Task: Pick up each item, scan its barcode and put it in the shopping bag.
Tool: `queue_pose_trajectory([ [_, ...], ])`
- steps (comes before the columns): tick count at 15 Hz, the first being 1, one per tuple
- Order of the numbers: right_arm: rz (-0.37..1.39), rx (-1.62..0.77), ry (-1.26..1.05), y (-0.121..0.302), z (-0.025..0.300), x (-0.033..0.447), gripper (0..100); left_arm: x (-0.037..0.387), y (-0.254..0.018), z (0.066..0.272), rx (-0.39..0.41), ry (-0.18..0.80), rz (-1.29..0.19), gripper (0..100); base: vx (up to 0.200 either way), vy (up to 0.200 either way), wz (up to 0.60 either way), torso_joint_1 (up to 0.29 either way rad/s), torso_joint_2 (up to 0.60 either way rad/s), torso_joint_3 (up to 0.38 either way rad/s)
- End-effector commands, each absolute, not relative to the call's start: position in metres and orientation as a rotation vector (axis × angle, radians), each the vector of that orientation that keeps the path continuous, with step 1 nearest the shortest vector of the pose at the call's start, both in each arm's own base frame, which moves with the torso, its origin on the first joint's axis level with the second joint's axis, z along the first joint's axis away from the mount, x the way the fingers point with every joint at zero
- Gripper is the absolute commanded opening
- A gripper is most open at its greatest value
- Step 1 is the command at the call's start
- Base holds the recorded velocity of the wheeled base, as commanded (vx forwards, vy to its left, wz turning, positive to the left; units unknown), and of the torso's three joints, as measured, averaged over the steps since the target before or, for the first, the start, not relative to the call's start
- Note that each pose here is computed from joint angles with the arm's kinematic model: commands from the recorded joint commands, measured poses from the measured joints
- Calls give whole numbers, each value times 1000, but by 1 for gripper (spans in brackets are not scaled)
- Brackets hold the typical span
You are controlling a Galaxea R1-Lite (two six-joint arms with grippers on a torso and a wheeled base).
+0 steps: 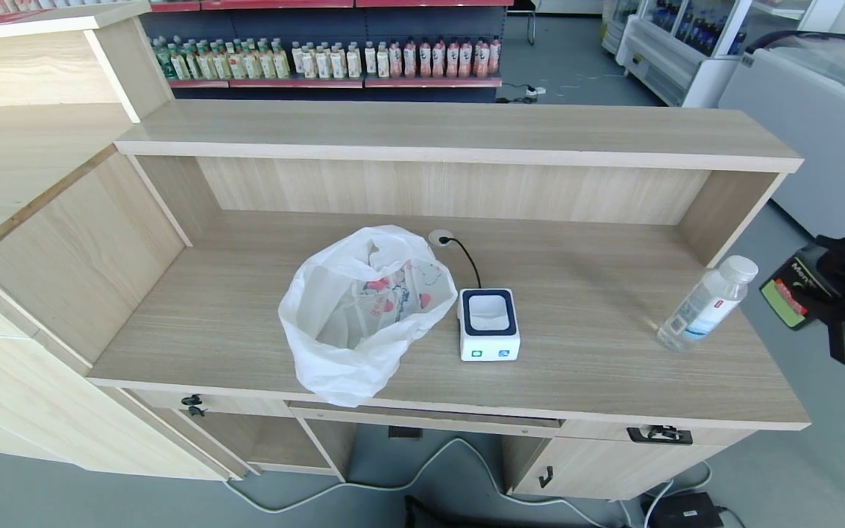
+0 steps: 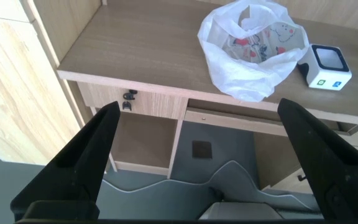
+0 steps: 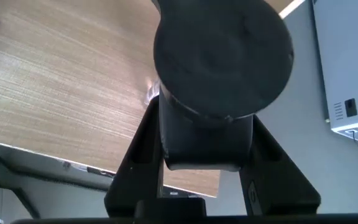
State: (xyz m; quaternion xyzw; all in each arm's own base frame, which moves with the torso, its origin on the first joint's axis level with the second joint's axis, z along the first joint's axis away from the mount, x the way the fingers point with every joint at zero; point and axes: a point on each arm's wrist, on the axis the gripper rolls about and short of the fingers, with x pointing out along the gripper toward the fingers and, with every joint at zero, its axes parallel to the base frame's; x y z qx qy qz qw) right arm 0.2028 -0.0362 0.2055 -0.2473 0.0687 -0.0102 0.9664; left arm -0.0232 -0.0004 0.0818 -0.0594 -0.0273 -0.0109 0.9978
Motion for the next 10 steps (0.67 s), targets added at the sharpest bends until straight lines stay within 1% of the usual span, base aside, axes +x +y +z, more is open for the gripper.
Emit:
queue_pose_trajectory([
  [1,7,-526,65,-27,214,202,0,-23,0,82,-119,-56,-22,100,0,0,600,-2,2,7],
  [5,90,-576,12,-9,217,223,0,-23,0,82,-119,-56,-22,100,0,0,600,2,2,2],
  [7,156,-590,-59,12,222,250,0,-23,0,82,-119,-56,-22,100,0,0,600,-7,5,5],
  [10,238,-607,-100,37,210,275,0,-23,0,82,-119,-56,-22,100,0,0,600,5,1,5],
])
